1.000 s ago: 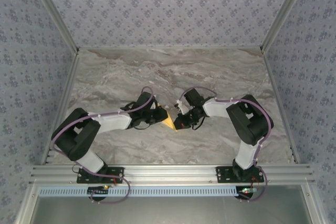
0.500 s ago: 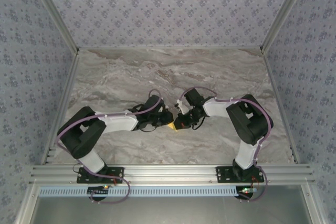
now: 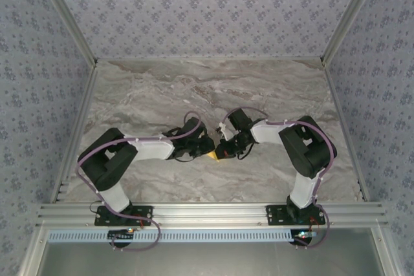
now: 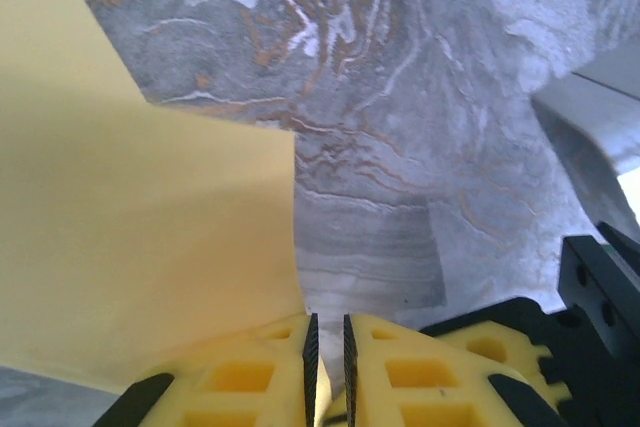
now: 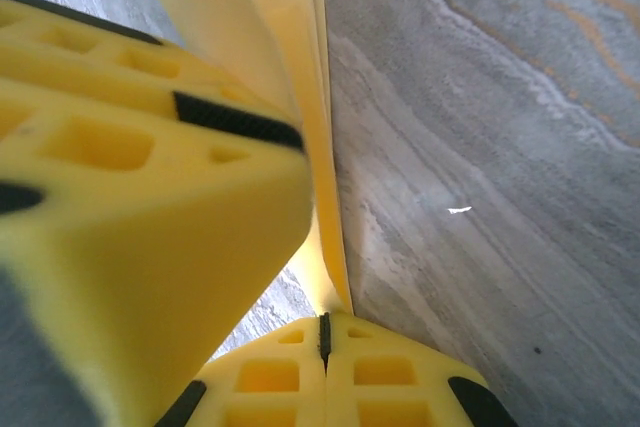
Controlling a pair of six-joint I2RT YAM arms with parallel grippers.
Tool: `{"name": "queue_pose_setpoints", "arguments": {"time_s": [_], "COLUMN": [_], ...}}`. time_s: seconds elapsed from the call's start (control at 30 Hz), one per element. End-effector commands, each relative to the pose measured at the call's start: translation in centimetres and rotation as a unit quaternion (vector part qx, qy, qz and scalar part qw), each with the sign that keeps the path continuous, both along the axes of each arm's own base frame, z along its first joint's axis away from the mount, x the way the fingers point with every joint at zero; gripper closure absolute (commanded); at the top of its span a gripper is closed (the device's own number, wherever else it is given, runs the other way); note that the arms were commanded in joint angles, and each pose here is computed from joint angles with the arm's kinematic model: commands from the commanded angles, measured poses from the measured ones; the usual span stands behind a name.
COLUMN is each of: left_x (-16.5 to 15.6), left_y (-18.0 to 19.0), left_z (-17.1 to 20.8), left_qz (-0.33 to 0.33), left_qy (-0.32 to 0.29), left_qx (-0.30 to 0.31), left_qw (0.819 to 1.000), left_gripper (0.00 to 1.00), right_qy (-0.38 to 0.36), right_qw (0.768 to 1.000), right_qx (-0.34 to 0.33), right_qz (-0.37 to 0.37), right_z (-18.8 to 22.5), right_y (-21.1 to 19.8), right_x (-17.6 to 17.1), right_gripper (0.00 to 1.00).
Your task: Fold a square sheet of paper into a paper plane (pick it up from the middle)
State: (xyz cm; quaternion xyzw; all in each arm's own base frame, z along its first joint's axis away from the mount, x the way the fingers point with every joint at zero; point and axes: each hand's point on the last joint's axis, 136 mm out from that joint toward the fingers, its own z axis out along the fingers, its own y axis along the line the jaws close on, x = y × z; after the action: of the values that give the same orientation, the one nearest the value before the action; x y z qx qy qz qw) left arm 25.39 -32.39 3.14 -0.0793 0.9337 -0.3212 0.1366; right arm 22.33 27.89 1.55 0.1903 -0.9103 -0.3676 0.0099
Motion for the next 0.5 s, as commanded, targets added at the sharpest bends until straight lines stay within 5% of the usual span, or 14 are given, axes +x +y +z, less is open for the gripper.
{"name": "queue_pose_setpoints", "arguments": {"time_s": [0.0, 0.47], "left_x": [0.1, -0.1], "left_y": [0.9, 2.5], "left_z": [-0.7, -1.3], "left_qz": [0.029, 0.05], "left_qy": [0.012, 0.015], "left_qx": [0.031, 0.062], "left_qw": [0.999, 0.997], "left_gripper": [0.81, 0.81], "right_qy": [0.038, 0.042], "right_qw": [0.996, 0.995], "right_qx": [-0.085, -0.094], "right_qz": [-0.004, -0.005], "right_z": [-3.9, -4.3], "right_y": [-2.7, -2.9], "right_x": [-2.0, -2.1], "right_gripper": [1.0, 1.0]}}
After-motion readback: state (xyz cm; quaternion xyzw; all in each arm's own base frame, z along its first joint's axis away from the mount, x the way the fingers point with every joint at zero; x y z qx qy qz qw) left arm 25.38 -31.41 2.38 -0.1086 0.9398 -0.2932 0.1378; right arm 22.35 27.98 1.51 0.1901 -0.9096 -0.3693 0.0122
